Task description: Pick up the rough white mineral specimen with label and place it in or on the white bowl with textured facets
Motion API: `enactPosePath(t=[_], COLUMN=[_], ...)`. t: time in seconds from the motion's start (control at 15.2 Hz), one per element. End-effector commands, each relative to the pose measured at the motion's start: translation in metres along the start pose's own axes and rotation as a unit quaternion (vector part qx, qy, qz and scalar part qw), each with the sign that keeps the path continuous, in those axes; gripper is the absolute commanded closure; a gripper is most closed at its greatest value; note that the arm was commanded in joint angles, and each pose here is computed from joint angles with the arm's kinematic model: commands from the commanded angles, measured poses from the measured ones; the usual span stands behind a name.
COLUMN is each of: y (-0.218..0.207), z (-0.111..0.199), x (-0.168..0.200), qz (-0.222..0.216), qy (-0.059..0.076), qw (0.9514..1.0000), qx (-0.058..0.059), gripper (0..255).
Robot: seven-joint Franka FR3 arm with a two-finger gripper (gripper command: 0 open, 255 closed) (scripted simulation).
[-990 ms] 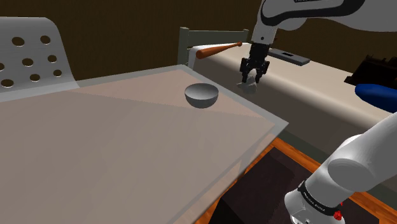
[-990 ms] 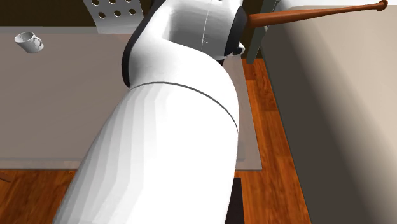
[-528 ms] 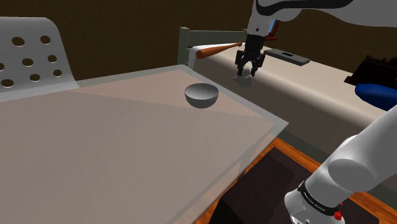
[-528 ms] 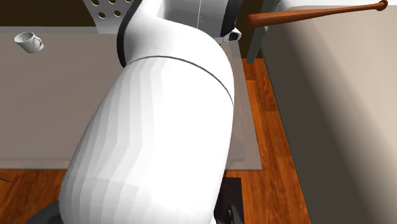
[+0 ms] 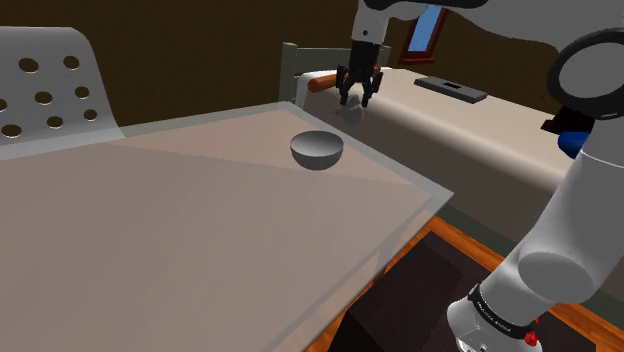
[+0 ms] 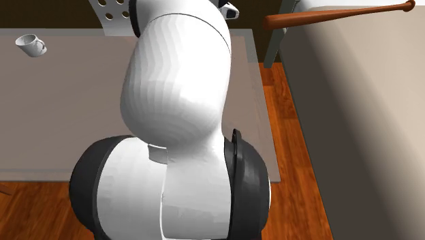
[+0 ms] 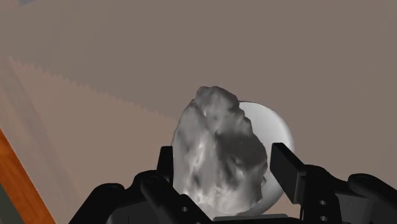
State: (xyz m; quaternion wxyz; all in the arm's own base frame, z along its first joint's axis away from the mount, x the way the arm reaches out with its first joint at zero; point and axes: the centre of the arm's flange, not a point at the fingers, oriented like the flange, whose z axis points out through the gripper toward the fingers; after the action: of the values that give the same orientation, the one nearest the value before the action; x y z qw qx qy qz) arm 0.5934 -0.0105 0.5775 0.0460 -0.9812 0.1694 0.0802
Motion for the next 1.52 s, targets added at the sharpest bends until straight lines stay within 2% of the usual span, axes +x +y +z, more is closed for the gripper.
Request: enactPosePath(t=[0.0,0.26,1.45], y=[-0.018,-0.057,-0.051], z=[-0.005,-0.015,0.078], x=[0.015,0.050,0.066], qz=[0.000,0.000,0.000], qy=[0.000,0.000,0.000], qw=[1.0000,1.0000,1.0000], qx=[0.000,0.000,0.000], gripper=[255,255,255])
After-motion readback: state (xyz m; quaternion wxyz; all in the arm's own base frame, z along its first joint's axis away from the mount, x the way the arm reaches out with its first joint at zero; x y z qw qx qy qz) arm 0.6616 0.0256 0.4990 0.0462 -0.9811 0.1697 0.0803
